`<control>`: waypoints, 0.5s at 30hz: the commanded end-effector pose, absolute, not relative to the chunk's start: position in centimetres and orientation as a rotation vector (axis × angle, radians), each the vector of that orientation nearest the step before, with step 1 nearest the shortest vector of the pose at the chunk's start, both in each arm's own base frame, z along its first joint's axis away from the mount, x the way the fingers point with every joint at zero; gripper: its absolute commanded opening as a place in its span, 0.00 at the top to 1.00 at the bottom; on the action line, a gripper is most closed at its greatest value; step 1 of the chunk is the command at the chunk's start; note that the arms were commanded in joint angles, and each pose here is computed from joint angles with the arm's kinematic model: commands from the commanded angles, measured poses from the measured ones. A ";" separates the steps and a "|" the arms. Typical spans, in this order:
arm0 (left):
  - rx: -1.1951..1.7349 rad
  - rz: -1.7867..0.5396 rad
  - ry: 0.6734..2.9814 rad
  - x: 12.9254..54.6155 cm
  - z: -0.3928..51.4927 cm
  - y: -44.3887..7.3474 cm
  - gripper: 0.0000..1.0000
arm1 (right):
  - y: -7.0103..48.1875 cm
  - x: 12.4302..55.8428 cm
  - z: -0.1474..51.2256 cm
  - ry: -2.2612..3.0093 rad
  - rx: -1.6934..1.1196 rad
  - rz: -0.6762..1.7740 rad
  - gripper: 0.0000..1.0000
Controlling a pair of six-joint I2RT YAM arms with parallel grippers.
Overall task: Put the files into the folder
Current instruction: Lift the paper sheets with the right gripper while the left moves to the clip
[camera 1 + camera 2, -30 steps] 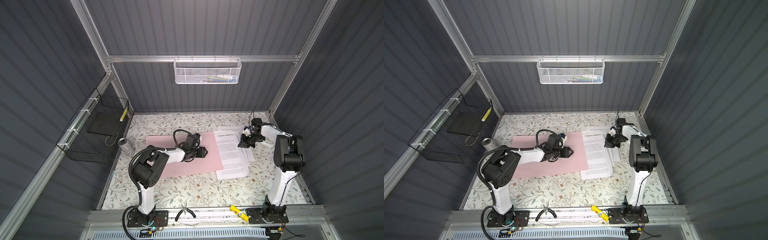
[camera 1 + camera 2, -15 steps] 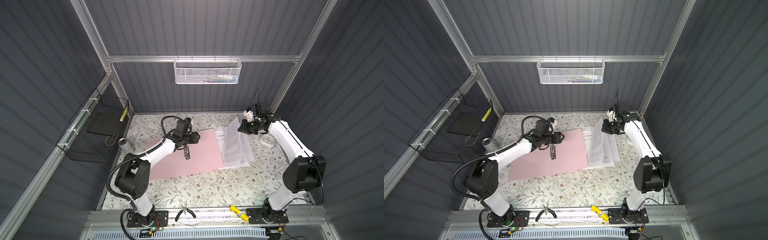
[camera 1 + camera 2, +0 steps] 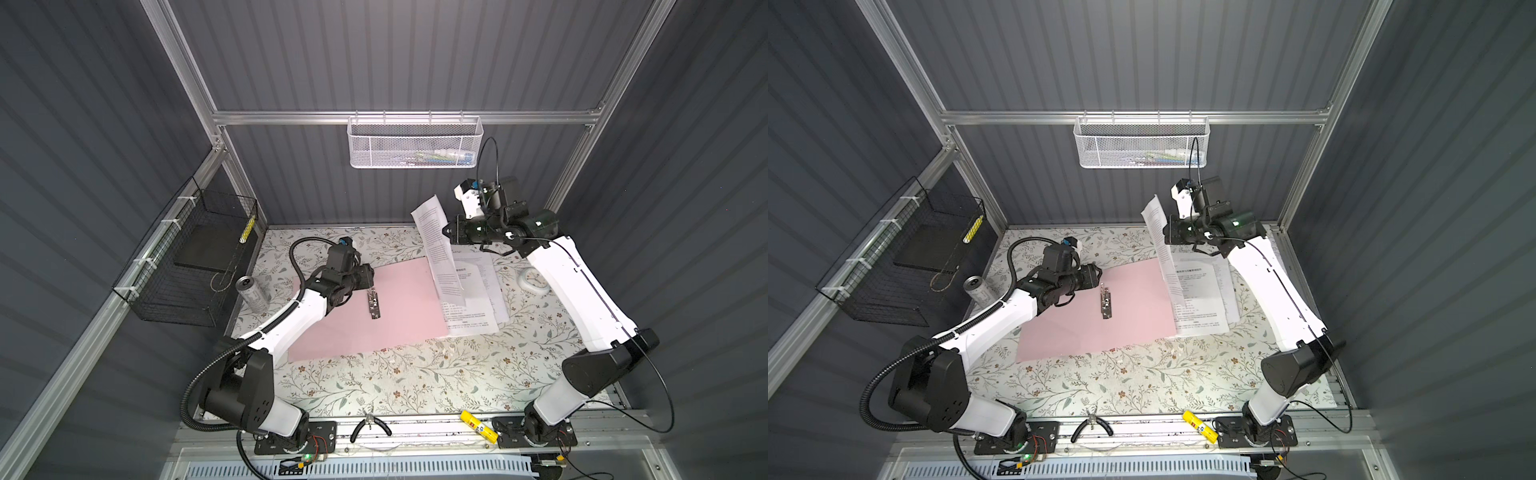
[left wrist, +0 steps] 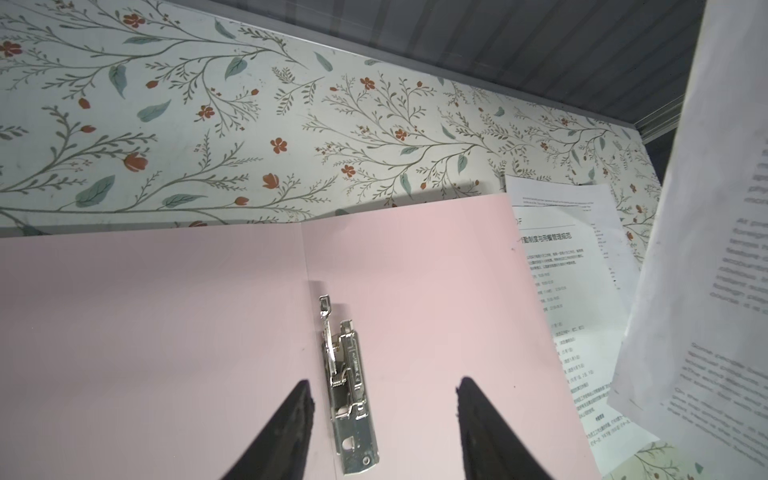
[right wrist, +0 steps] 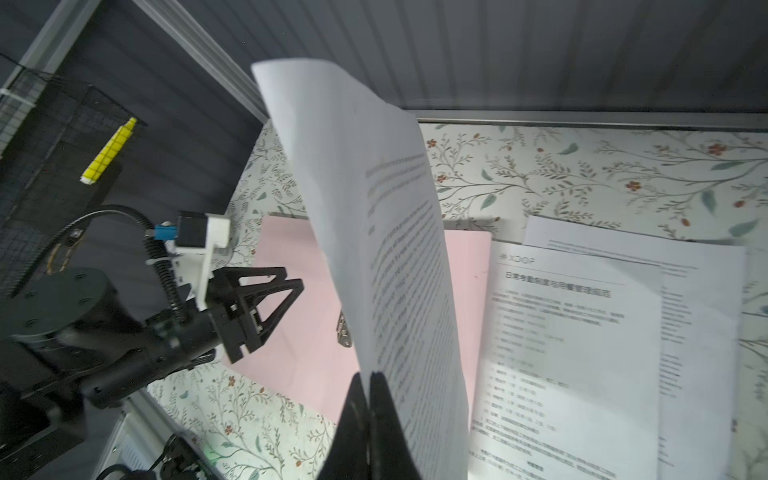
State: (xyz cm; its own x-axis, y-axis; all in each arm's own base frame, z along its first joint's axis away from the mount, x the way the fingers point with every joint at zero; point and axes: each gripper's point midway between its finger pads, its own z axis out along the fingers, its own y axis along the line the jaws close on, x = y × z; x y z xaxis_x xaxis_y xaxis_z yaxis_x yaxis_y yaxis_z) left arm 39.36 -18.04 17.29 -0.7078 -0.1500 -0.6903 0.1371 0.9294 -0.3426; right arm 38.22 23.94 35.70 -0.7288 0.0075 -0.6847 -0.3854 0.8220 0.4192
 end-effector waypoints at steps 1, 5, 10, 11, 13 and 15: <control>-0.063 -0.446 2.311 38.8 17.4 -16.3 0.43 | 26.2 38.5 35.8 2.282 -0.263 0.864 1.00; -0.098 -0.453 2.298 38.8 17.4 -15.2 0.43 | 26.0 39.9 34.9 2.262 -0.171 0.995 1.00; -0.113 -0.456 2.302 38.7 16.7 -14.7 0.43 | 25.4 42.3 28.2 2.388 -0.079 1.088 1.00; -0.110 -0.460 2.305 38.7 16.5 -14.7 0.43 | 25.6 42.3 26.1 2.441 -0.074 1.123 1.00; -0.109 -0.463 2.312 38.8 16.2 -14.8 0.43 | 26.1 42.3 22.4 2.511 -0.087 1.170 1.00; -0.108 -0.471 2.313 38.7 16.0 -14.8 0.43 | 26.1 42.2 18.5 2.584 -0.078 1.172 1.00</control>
State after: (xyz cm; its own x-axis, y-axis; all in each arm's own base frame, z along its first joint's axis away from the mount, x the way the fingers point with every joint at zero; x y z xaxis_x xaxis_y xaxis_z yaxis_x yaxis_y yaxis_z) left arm 38.76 -14.65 16.10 -0.7080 -0.2069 -0.6752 0.0561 0.9367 -0.3458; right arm 43.27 24.83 22.73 -0.9077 0.1283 -0.3995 -0.2005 0.7037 0.6816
